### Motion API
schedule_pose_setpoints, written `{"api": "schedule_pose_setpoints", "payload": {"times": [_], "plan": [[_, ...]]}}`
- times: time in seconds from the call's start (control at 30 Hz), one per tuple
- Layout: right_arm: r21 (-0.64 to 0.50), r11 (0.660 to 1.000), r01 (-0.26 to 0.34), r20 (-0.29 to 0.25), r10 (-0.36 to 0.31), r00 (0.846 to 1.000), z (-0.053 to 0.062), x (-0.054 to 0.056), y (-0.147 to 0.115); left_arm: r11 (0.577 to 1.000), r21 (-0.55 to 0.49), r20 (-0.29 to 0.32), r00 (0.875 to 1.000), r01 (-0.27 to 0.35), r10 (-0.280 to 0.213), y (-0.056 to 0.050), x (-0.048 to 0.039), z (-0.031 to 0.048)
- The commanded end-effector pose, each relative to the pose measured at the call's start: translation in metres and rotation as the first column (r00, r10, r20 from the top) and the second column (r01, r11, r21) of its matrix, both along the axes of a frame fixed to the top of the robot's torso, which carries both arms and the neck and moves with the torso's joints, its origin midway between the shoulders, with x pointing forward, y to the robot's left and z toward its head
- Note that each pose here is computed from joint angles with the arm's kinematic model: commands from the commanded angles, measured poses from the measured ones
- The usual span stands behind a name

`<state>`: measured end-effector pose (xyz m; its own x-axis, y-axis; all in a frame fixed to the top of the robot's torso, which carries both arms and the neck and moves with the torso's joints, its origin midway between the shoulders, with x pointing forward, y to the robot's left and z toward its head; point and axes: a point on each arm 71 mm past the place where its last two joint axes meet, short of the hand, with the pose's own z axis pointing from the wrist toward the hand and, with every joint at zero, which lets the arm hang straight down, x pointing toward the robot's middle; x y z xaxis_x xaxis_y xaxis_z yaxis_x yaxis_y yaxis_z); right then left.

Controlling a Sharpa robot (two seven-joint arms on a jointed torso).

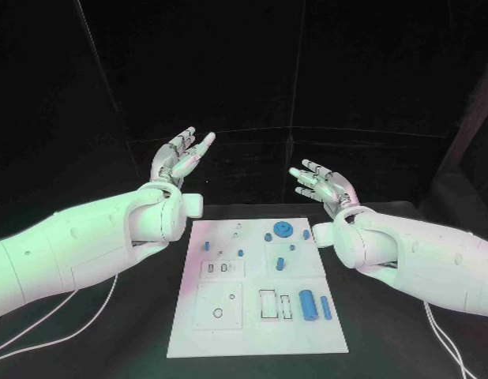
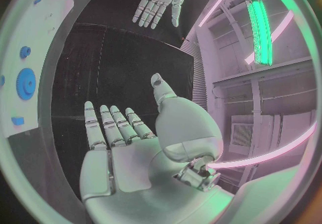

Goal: Assemble the parts on the task board

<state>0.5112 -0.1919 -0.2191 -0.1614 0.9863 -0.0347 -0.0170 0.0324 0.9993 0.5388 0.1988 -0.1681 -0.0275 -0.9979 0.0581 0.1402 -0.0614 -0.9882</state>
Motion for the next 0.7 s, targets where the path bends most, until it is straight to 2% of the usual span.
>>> {"api": "schedule_pose_setpoints", "payload": {"times": [0.03, 0.27, 0.3, 0.53, 0.7], "plan": [[-0.027, 0.982, -0.185, -0.02, 0.184, 0.983, 0.0, 0.005, 0.01, 0.996, -0.057, 0.048, 0.996, 0.071, -0.069, -0.003, 0.0026, 0.0054], [-0.044, 0.973, -0.225, -0.026, 0.224, 0.974, 0.002, 0.011, 0.011, 0.996, -0.057, 0.048, 0.996, 0.071, -0.069, -0.003, 0.0027, 0.0054], [-0.218, 0.958, -0.185, 0.114, 0.213, 0.97, 0.008, 0.013, -0.003, 0.995, -0.059, 0.044, 0.996, 0.074, -0.072, 0.006, 0.0046, 0.0034], [-0.395, 0.903, -0.167, 0.2, 0.262, 0.944, 0.019, 0.018, -0.006, 0.995, -0.051, 0.038, 0.995, 0.089, -0.087, 0.014, -0.0012, 0.0], [-0.524, 0.837, -0.158, 0.235, 0.321, 0.918, 0.031, 0.023, -0.006, 0.992, -0.044, 0.038, 0.993, 0.116, -0.114, 0.02, -0.0105, 0.0021]]}}
